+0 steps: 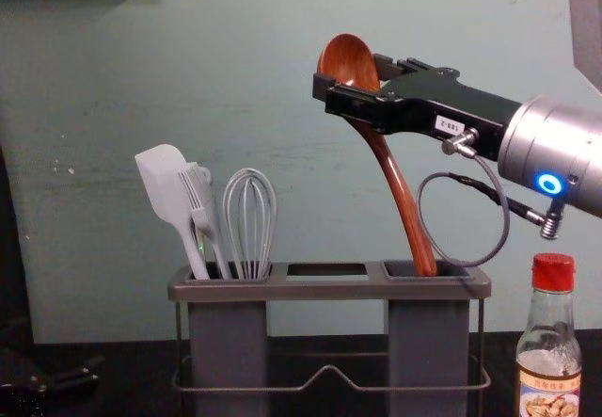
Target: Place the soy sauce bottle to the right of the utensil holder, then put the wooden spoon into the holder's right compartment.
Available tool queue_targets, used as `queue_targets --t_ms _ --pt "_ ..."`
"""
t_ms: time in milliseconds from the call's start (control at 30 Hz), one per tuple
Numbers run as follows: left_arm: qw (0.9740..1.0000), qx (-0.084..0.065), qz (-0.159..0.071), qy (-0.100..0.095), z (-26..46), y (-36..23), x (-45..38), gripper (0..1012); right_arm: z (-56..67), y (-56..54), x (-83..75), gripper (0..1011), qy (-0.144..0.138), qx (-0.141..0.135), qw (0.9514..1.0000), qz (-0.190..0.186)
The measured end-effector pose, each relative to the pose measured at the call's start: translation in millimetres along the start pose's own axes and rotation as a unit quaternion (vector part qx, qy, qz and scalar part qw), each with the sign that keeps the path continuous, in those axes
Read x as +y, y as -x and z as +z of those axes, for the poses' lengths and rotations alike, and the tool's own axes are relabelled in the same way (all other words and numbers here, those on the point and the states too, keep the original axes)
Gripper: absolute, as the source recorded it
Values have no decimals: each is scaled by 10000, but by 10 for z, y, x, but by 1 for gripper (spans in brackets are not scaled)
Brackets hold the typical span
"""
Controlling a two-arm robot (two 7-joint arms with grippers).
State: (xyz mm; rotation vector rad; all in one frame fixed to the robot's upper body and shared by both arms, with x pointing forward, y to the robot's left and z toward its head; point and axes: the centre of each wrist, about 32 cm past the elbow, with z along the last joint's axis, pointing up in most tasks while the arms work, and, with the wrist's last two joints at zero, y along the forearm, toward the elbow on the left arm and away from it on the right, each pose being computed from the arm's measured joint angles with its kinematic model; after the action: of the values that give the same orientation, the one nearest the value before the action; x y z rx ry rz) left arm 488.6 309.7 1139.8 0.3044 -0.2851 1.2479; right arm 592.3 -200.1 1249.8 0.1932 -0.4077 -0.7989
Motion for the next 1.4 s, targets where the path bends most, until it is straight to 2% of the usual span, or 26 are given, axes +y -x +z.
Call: queue_targets --t_ms 233,867,1400 --pt "10000 0 0 0 0 0 0 1005 -61 7 -92 837 -53 93 9999 -2" --pt "10000 0 0 0 0 0 0 1005 -226 -100 -303 837 -59 461 9986 237" --pt "10000 0 0 0 0 0 0 1005 -307 -86 -391 837 47 572 9980 251"
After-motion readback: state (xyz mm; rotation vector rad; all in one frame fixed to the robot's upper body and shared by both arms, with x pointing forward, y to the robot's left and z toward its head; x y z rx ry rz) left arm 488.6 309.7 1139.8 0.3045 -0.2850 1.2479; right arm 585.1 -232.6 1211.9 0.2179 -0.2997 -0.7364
